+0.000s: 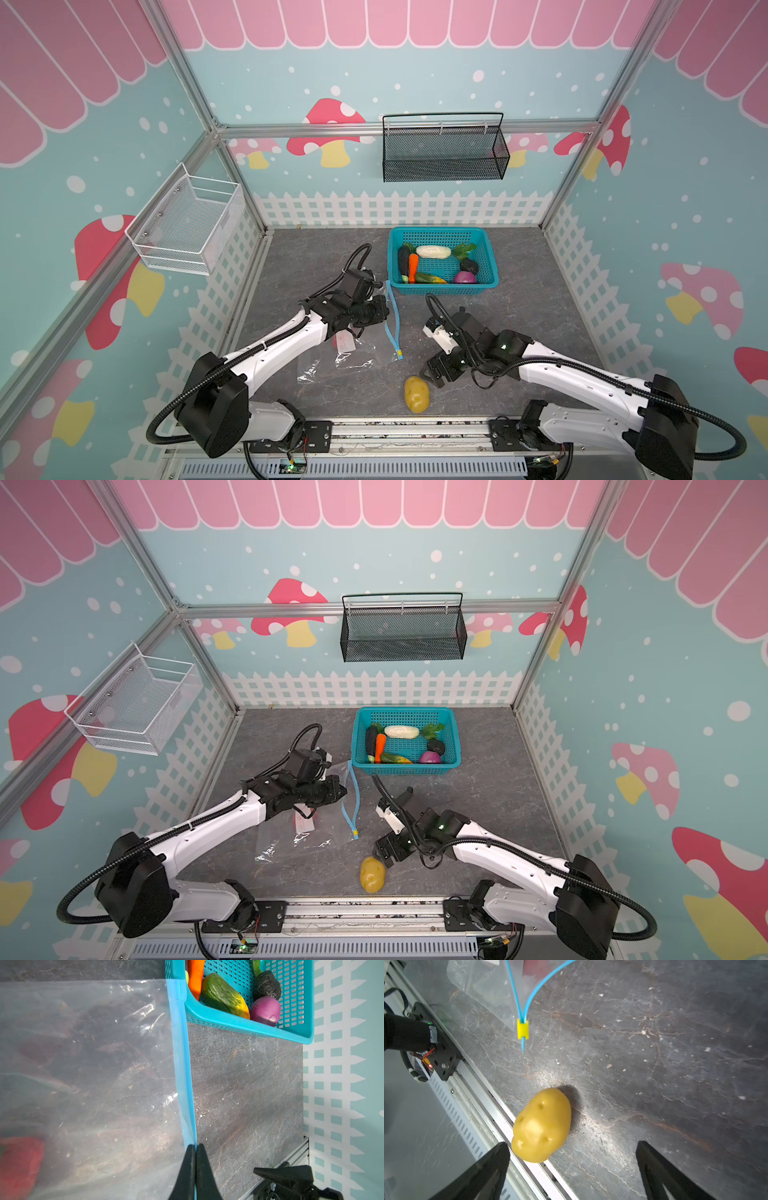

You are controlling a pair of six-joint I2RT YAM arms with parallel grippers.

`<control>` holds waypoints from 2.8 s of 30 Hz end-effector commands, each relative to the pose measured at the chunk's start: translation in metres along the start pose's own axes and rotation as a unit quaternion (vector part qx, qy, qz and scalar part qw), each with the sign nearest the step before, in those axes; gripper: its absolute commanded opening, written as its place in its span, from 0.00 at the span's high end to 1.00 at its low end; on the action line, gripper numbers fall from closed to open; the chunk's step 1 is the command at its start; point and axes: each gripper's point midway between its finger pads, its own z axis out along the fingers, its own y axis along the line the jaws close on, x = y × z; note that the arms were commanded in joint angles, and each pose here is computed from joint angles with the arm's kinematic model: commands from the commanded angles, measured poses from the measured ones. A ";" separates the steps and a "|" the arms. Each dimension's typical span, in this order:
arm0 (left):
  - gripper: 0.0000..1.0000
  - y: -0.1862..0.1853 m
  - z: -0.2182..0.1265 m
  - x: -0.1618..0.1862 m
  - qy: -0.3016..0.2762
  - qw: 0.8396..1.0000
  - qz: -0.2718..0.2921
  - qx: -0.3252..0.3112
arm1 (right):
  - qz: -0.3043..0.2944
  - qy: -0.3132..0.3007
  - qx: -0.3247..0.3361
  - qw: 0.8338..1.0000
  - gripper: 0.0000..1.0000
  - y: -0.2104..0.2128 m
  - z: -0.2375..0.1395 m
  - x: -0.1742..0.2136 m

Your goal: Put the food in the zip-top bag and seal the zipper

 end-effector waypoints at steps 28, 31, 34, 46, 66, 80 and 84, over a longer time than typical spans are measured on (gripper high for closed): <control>1.00 0.016 -0.022 0.003 -0.016 1.000 -0.012 0.006 | 0.196 0.147 0.035 0.969 0.02 0.034 0.064 0.049; 1.00 0.017 -0.026 0.002 -0.021 1.000 -0.013 0.008 | 0.189 0.154 0.059 0.968 0.01 0.027 0.065 0.051; 1.00 0.018 -0.028 0.001 -0.027 1.000 -0.014 0.007 | 0.186 0.156 0.080 0.967 0.08 0.020 0.063 0.053; 1.00 0.017 -0.026 0.000 -0.023 1.000 -0.017 0.007 | 0.169 0.163 0.101 0.967 0.29 0.014 0.064 0.055; 1.00 -0.020 -0.023 -0.005 -0.007 0.999 -0.017 0.044 | 0.125 -0.070 -0.014 0.990 0.34 -0.032 0.004 -0.072; 1.00 -0.041 -0.035 -0.013 -0.015 0.998 -0.014 0.060 | 0.066 -0.164 -0.099 0.979 0.38 -0.023 -0.032 -0.162; 1.00 -0.045 -0.034 -0.013 -0.013 0.998 -0.012 0.063 | 0.060 -0.160 -0.124 0.977 0.41 -0.017 -0.025 -0.171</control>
